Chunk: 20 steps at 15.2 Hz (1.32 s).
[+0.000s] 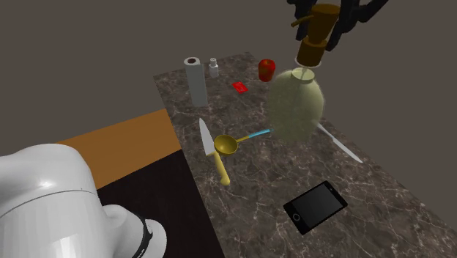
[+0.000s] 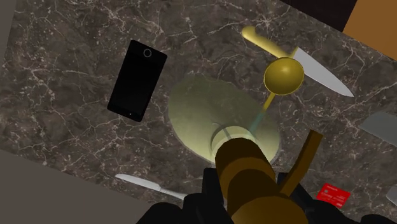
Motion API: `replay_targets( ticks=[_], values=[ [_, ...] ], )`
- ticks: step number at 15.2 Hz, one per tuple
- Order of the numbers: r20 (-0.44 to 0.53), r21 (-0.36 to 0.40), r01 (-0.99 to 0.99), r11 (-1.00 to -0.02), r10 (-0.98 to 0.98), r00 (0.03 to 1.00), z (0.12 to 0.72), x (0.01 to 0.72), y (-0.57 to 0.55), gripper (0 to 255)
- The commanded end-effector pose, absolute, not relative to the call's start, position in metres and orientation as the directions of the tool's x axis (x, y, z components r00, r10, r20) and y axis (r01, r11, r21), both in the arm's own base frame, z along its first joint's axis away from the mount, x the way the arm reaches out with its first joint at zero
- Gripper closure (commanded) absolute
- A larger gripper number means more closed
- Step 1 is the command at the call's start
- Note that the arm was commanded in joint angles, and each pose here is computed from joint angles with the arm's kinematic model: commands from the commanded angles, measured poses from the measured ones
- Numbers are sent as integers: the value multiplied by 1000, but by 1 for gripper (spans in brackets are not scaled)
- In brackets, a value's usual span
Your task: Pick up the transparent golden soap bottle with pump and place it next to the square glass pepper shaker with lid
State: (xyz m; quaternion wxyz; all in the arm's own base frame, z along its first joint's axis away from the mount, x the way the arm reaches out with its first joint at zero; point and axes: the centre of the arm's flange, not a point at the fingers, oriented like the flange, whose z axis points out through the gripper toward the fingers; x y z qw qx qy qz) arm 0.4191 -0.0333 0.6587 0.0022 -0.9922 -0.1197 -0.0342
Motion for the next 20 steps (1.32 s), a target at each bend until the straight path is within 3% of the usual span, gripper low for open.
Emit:
replay_targets(
  ticks=[1, 20],
  values=[
    [69, 4, 238, -971, 237, 969, 669, 419, -33, 255],
    [69, 4, 238, -971, 237, 969, 748, 423, -9, 255]
  ],
)
